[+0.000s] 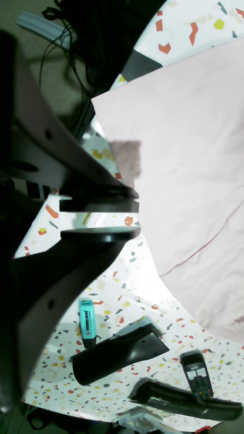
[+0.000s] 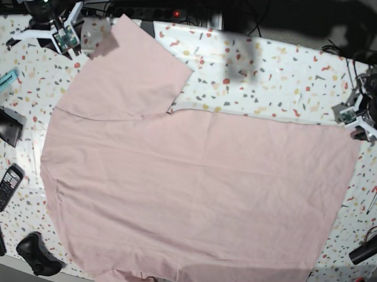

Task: Fold the T-shirt properly
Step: 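Move both grippers to the shirt's shoulder corners and grasp them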

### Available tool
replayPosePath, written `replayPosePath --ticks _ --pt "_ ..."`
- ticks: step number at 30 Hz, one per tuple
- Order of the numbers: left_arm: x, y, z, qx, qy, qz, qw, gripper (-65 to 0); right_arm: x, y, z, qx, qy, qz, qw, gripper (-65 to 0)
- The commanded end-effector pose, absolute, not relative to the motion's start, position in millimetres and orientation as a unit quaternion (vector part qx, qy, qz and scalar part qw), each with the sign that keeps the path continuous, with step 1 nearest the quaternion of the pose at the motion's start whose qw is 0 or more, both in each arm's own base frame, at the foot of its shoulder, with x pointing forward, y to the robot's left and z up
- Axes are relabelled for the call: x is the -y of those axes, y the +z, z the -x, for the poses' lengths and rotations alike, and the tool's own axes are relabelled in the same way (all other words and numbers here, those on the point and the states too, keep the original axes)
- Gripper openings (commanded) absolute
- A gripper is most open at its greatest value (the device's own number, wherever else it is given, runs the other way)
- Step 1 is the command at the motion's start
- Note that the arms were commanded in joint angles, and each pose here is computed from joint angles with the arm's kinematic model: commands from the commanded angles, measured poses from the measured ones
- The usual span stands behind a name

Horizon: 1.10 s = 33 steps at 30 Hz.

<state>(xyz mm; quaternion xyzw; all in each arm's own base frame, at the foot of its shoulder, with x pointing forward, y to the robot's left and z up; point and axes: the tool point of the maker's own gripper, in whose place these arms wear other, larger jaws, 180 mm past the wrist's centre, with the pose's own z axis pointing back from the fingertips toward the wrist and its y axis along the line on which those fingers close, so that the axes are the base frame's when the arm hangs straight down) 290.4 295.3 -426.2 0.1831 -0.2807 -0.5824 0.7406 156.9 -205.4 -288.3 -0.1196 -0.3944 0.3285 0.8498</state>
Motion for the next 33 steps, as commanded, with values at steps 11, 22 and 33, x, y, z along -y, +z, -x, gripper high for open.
replayPosePath --ticks 11,22,33 --pt "-313 -426 -322 0.273 -0.586 -0.205 0.735 -45.4 207 -282 -158 0.404 0.324 0.138 0.844 -57.8" --pt "-314 -449 -310 0.258 -0.584 -0.186 0.747 -62.0 215 -282 -158 0.392 0.337 0.166 0.84 -57.5" --pt "-311 -454 -302 0.258 -0.585 -0.175 0.749 -65.0 215 -281 -159 0.392 0.346 0.167 0.836 -38.5"
